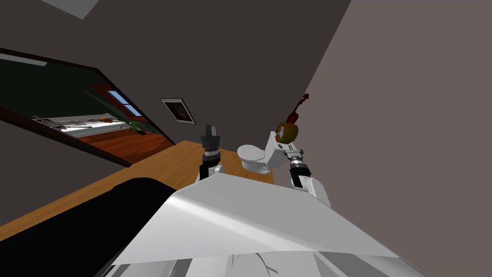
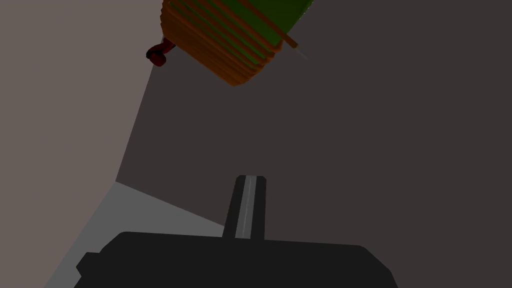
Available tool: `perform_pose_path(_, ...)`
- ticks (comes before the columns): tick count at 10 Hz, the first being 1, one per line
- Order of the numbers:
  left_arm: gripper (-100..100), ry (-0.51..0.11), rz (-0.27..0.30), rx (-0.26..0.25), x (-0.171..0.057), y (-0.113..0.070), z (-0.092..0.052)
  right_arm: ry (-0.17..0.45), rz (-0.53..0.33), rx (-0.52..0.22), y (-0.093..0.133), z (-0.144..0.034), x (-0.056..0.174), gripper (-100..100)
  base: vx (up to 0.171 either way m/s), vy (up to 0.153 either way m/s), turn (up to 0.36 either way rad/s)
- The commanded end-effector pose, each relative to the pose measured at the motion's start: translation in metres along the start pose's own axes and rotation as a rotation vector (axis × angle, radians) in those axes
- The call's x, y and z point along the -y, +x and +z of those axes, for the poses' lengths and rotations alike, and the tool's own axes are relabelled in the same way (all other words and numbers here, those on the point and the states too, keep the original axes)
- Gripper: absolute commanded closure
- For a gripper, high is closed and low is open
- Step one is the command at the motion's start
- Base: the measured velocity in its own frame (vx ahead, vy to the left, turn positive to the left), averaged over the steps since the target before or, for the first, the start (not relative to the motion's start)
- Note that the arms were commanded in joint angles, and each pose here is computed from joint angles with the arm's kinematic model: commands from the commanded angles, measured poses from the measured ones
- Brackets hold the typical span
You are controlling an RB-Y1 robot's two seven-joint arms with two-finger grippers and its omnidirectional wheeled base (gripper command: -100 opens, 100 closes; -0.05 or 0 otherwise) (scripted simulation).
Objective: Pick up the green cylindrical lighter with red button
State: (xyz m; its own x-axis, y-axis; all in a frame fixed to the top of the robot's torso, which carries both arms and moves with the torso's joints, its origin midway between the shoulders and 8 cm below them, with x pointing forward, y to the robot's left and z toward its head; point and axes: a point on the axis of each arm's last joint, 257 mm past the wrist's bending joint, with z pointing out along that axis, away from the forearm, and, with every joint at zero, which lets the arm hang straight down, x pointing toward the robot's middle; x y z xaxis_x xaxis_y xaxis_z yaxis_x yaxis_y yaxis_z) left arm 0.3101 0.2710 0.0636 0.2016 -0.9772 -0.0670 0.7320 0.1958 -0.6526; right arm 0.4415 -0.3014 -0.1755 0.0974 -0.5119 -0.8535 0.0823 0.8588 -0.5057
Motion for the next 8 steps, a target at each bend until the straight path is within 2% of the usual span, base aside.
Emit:
perform_pose_path(1,0,0.000,0.000,0.000,0.000,0.000,0.000,-0.015,-0.033,0.002,0.002,-0.001,0.003,-100,0.005,0.000,0.008)
perform_pose_path(4,0,0.000,0.000,0.000,0.000,0.000,0.000,-0.047,-0.104,0.001,0.007,-0.006,0.009,-100,0.017,-0.001,0.013)
perform_pose_path(6,0,0.000,0.000,0.000,0.000,0.000,0.000,-0.083,-0.183,-0.014,0.015,-0.018,0.012,-100,0.045,-0.003,0.042)
perform_pose_path(8,0,0.000,0.000,0.000,0.000,0.000,0.000,-0.098,-0.214,-0.039,0.024,-0.030,0.010,-100,0.077,-0.009,0.053)
